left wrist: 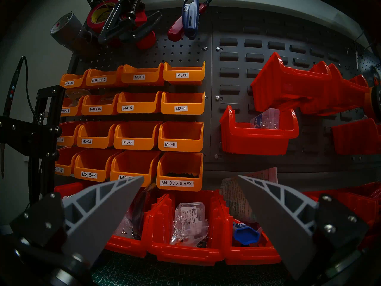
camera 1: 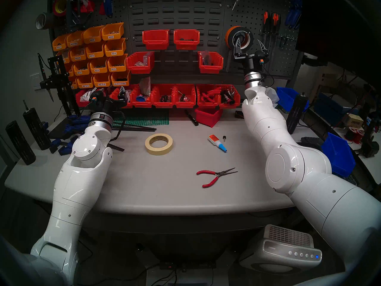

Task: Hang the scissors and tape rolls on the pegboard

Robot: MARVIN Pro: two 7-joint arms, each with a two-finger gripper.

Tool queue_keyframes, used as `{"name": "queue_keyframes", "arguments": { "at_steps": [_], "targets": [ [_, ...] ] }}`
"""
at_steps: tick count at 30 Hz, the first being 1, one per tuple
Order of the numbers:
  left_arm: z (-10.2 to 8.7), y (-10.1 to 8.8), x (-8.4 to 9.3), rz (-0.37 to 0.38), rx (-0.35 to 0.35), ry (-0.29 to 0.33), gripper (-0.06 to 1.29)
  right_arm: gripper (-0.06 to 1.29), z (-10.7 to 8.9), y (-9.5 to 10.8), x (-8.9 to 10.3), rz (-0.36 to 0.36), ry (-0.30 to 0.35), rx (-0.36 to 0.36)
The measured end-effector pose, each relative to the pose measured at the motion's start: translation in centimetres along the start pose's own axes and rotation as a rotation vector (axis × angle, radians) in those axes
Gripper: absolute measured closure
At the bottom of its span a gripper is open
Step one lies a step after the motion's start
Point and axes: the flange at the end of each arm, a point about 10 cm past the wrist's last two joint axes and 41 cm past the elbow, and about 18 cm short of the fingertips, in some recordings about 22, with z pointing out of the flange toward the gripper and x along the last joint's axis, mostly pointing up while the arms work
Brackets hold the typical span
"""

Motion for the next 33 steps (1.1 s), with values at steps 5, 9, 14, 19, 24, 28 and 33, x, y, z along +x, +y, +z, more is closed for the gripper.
{"name": "queue_keyframes", "arguments": {
  "at_steps": [5,9,14,19,24,28,33],
  "targets": [
    [0.0,0.0,0.0,0.0,0.0,0.0,0.0,-0.01,-1.5,-0.2,-0.2,0.009,0.003,0.008],
    [0.0,0.0,0.0,0.0,0.0,0.0,0.0,-0.01,-2.2,-0.2,0.0,0.011,0.019,0.012],
    [0.0,0.0,0.0,0.0,0.0,-0.001,0.0,-0.01,-2.7,-0.3,0.6,0.01,0.057,0.024],
    [0.0,0.0,0.0,0.0,0.0,-0.001,0.0,-0.01,-3.2,-0.7,1.3,0.013,0.094,0.041],
    [0.0,0.0,0.0,0.0,0.0,-0.002,0.0,-0.01,-3.8,-1.3,1.9,0.02,0.126,0.059],
    [0.0,0.0,0.0,0.001,0.0,-0.002,0.0,-0.01,-4.4,-1.8,2.4,0.026,0.148,0.074],
    [0.0,0.0,-0.1,0.001,0.0,-0.002,0.0,-0.01,-5.4,-2.4,2.8,0.034,0.169,0.094]
  ]
}}
